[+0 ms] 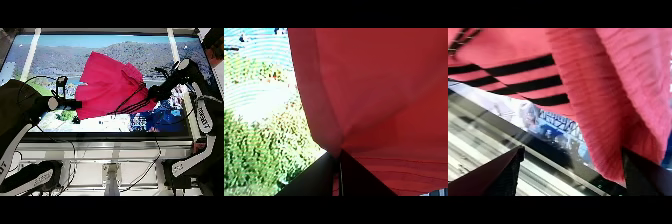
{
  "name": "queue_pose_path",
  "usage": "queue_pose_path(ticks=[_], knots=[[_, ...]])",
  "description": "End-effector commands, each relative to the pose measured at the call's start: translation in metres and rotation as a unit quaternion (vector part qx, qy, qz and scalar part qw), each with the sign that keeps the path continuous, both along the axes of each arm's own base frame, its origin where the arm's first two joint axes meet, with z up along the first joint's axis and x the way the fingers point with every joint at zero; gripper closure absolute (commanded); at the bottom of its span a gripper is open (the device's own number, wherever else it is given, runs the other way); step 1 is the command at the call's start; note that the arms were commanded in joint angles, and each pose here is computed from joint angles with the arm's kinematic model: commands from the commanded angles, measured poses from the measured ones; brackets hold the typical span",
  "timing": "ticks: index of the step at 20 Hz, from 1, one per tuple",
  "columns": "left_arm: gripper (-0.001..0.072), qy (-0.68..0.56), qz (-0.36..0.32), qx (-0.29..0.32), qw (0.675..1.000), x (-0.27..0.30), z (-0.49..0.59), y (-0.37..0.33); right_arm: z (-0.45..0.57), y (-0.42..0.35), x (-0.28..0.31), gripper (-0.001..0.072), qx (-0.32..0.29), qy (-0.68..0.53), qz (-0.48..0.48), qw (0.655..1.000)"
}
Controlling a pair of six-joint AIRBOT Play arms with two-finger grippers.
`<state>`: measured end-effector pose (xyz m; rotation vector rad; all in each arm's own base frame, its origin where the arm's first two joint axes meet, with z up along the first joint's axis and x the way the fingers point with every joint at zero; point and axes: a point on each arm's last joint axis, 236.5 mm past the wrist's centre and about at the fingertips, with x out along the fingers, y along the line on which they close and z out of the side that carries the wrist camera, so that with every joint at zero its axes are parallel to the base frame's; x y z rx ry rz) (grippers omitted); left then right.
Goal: Fold the clothes and pants, and hang the long-sleeved shirts on hangers.
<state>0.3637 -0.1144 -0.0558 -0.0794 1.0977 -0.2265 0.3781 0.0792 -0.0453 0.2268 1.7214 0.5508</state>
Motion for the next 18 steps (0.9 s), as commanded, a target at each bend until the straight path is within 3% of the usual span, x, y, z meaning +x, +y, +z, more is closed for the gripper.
queue_pose_path(ticks=[1,6,10,18], knots=[[0.0700,-0.001,0.000,0.000,1.000,0.000,0.001,0.000,0.004,-0.015,0.008,0.0029,-0.041,-0.025,0.015,0.999],[0.0700,-0.001,0.000,0.000,1.000,0.000,0.001,0.000,0.032,-0.018,0.030,0.0029,-0.074,-0.076,0.033,0.994],[0.0700,-0.001,-0.001,0.000,1.000,0.000,0.000,0.000,0.027,-0.022,0.034,0.0028,-0.154,-0.096,0.087,0.979],[0.0698,0.011,-0.029,0.015,0.999,-0.008,-0.003,0.001,0.016,0.002,0.045,0.0028,-0.179,-0.143,0.187,0.955]])
